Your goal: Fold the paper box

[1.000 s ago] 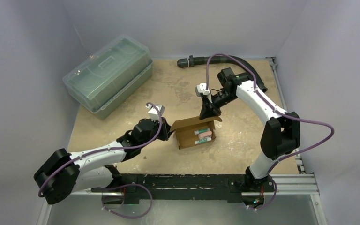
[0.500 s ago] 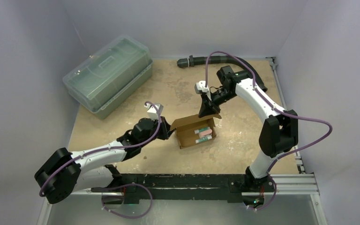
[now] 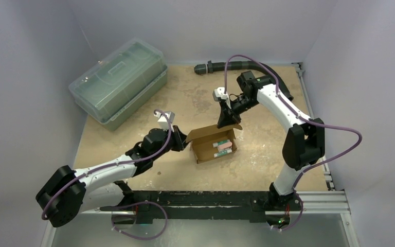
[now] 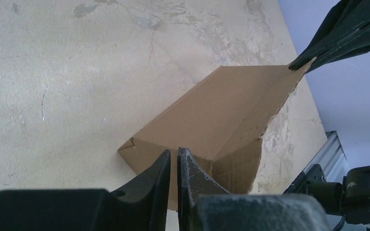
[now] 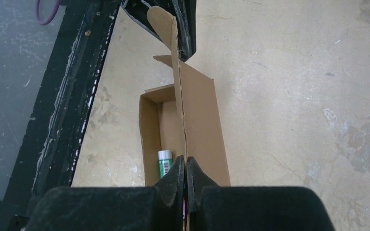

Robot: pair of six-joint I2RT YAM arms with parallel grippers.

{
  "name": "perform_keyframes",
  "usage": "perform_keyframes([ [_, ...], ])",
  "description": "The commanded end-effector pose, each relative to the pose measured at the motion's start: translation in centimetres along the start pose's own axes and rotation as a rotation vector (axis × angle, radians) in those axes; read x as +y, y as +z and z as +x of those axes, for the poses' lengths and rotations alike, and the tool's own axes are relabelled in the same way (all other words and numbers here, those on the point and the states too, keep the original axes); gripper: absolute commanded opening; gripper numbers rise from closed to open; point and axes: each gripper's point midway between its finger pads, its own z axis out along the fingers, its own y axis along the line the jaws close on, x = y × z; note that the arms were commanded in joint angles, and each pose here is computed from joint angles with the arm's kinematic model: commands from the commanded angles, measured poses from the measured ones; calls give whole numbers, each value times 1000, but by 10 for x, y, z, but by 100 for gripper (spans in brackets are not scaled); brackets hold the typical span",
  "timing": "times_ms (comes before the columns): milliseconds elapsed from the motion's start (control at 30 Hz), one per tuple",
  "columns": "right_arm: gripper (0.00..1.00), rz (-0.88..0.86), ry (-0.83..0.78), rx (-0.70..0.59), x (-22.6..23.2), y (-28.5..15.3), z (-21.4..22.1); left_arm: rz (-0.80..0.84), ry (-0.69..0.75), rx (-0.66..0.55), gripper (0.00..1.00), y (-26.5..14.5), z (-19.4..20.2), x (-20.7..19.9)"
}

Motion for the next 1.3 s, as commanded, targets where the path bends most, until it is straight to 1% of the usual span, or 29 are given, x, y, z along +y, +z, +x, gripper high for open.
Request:
perform_keyframes([
  [0,1,-16,-16,-44,0,0,-14,84,-58,-50,10,0,-17,-22],
  [133,1,-15,-14,-43,-1,0,-14,108,-93,-40,10,1,-13,-24],
  [233,1,-14,-14,-43,-2,0,-15,107,-90,-28,10,2,-11,-25],
  [300,1,-16,-12,-42,-3,0,-15,55,-66,-16,10,2,-10,-16],
  [367,1,-18,-12,-42,-3,0,-15,-34,-28,4,10,-1,-6,1],
  [533,1,-21,-13,-43,-2,0,-15,-197,45,-17,11,-19,-11,33],
  [633,1,-23,-13,-45,-2,0,-15,-254,70,-10,12,-26,-6,48],
  [833,1,-26,-11,-45,-2,0,-14,-213,89,43,12,-12,12,48],
  [1033,1,-28,-7,-46,-2,1,-14,-98,79,86,10,8,20,27],
  [1267,1,-34,-6,-46,-3,2,-12,-9,59,95,9,12,21,10],
])
